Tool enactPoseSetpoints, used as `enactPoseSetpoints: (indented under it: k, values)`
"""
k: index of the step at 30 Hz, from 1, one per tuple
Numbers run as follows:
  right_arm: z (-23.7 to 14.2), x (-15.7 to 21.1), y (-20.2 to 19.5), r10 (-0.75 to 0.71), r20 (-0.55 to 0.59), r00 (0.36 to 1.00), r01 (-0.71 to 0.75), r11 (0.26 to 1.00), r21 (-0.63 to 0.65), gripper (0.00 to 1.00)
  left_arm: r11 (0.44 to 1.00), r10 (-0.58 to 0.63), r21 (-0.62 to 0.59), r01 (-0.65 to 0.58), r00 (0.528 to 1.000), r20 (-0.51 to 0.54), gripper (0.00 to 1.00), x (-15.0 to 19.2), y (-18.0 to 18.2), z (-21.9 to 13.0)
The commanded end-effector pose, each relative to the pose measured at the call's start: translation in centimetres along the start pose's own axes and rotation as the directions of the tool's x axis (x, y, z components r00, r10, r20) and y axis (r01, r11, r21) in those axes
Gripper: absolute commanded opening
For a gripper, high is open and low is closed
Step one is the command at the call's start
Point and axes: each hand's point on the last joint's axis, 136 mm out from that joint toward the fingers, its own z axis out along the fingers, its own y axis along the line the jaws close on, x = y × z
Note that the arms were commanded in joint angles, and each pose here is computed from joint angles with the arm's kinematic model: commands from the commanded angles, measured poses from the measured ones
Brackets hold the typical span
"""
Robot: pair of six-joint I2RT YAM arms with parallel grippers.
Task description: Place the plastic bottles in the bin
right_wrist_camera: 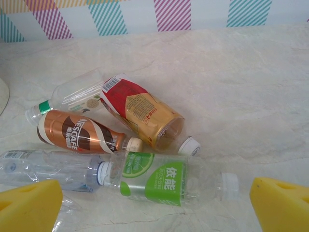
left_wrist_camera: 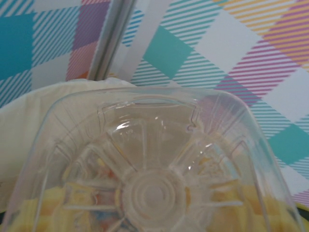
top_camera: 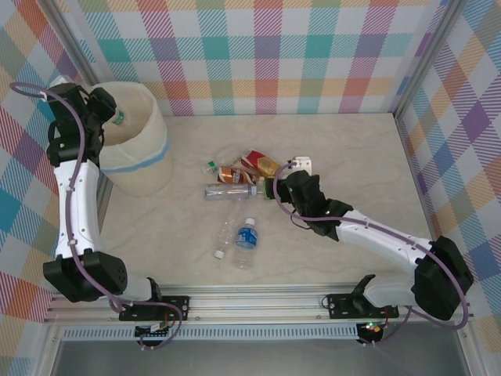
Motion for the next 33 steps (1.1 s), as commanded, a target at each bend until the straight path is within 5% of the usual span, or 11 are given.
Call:
enactPoseSetpoints:
  k: [1, 5, 9, 17, 33]
  values:
    - [-0.9, -1.7, -0.3, 0.036, 0.042, 0.998, -0.037, 0.999, 0.008, 1.00, 0.996, -0.067, -0.060, 0.066, 0.998, -0.020, 0.00, 0.1, 2.9, 2.3]
    - [-0.9, -1.7, -0.4, 0.030, 0.042, 0.999, -0.031, 0.999, 0.013, 1.00, 0.991, -0.084, -0.109, 0.072, 0.991, -0.108, 0.02, 2.9, 4.7, 4.9]
    - [-1.0, -1.8, -0.4, 0.029, 0.041, 0.999, -0.029, 0.999, 0.013, 1.00, 0.993, -0.096, -0.080, 0.081, 0.976, -0.196, 0.36, 5.1, 4.5, 6.6]
    - [-0.9, -1.6, -0.5, 0.031, 0.030, 0.999, -0.032, 0.999, 0.019, 1.00, 0.990, -0.044, 0.107, 0.089, 0.928, -0.369, 0.69, 7.4, -0.5, 8.0]
    - [-0.8, -0.8, -0.9, 0.050, 0.007, 0.999, -0.051, 0.998, 0.031, 1.00, 0.968, 0.136, 0.248, -0.046, 0.924, -0.356, 1.00, 8.4, -7.2, 4.6]
